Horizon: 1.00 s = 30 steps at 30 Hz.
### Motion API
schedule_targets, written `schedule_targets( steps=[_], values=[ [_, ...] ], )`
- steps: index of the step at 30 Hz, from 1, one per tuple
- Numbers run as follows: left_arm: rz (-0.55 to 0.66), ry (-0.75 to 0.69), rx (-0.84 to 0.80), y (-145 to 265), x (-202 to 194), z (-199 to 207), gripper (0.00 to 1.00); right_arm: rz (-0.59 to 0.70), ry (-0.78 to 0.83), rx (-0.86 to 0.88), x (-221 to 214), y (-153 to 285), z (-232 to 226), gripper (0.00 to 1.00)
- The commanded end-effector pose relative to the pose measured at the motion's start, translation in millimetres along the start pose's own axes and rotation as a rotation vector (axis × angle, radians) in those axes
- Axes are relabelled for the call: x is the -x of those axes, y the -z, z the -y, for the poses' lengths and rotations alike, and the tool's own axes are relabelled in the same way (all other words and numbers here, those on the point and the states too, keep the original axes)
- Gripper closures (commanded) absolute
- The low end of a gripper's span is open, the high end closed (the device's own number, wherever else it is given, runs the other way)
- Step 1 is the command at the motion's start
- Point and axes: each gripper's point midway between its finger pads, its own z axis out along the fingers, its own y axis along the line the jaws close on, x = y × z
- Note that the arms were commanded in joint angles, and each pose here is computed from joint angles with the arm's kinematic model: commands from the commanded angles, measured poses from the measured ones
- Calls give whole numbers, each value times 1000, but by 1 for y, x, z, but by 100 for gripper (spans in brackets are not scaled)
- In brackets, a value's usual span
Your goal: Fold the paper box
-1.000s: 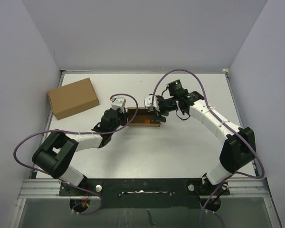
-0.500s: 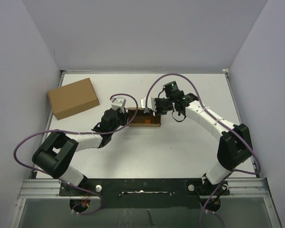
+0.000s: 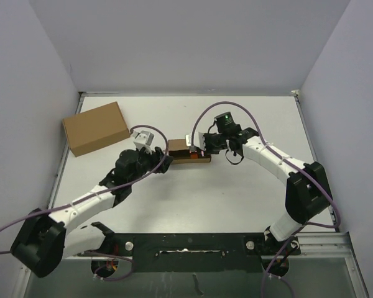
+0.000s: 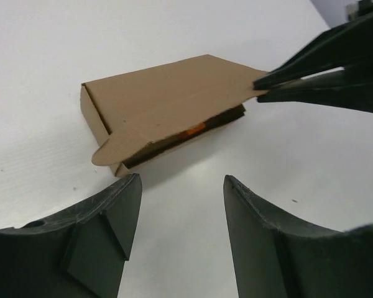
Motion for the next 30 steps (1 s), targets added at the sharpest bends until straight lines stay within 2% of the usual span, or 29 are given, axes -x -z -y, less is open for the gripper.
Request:
schedule_targets(
  steps=[1,6,11,17,23,30],
  values=[
    [1,76,-114,37,9,26,46,46,16,-25,13,9,1,89],
    [20,118,-167,59,36,39,47,65,5,48,7,1,-22,89],
    [17,216,-211,47,53,35,50,71,-16,123,-7,-5,-46,86],
    [-13,299,-249,8,61,24,59,99,-88,174,-21,-3,-58,65],
    [-91,354,-312,-31,55,27,65,161,-101,232,-12,5,-67,51],
    [-126,366,-305,-42,47,24,65,364,-128,233,29,47,-53,40]
  ],
)
